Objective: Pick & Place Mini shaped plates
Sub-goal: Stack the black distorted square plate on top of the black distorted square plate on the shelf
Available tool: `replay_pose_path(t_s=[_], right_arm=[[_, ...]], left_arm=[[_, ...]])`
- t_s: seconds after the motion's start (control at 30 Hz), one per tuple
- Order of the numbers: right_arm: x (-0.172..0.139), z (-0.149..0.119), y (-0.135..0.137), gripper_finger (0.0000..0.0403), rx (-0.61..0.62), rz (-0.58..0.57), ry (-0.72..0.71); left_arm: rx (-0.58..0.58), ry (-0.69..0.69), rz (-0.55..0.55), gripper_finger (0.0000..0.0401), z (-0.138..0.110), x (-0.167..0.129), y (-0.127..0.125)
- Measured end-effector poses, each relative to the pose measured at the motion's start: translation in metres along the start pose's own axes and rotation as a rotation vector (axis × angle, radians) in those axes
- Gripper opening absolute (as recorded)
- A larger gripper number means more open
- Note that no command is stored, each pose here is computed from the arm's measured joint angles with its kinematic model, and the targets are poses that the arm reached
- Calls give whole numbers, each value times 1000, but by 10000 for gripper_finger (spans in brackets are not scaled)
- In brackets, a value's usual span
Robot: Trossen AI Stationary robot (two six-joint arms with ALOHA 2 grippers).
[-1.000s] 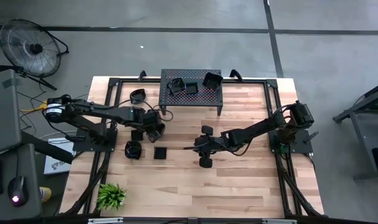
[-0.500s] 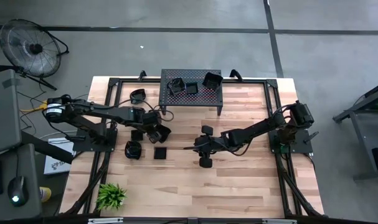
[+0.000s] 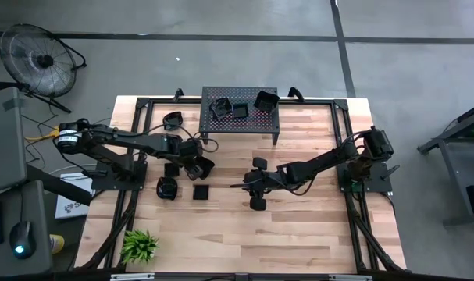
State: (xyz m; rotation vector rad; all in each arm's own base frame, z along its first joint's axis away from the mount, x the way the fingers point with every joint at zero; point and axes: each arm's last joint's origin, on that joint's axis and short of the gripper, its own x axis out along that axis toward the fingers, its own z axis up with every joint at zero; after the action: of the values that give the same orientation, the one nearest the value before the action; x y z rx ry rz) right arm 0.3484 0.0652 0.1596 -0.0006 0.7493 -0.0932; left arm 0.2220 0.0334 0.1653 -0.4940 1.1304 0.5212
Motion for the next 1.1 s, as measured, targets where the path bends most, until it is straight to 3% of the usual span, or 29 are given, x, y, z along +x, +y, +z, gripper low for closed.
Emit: replay_pose_path(t_s=[0.57,0.9,1.1], right_arm=[[0,0,0,138,0,0,0],[0,0,0,138,-1,0,0],[0,0,0,138,-2,0,0]], left_arm=[[39,-2,-2,5,0,0,0],[84,-26,-18,2,4,-2,-2],[129,-81,-38,1,19,-14,-10]])
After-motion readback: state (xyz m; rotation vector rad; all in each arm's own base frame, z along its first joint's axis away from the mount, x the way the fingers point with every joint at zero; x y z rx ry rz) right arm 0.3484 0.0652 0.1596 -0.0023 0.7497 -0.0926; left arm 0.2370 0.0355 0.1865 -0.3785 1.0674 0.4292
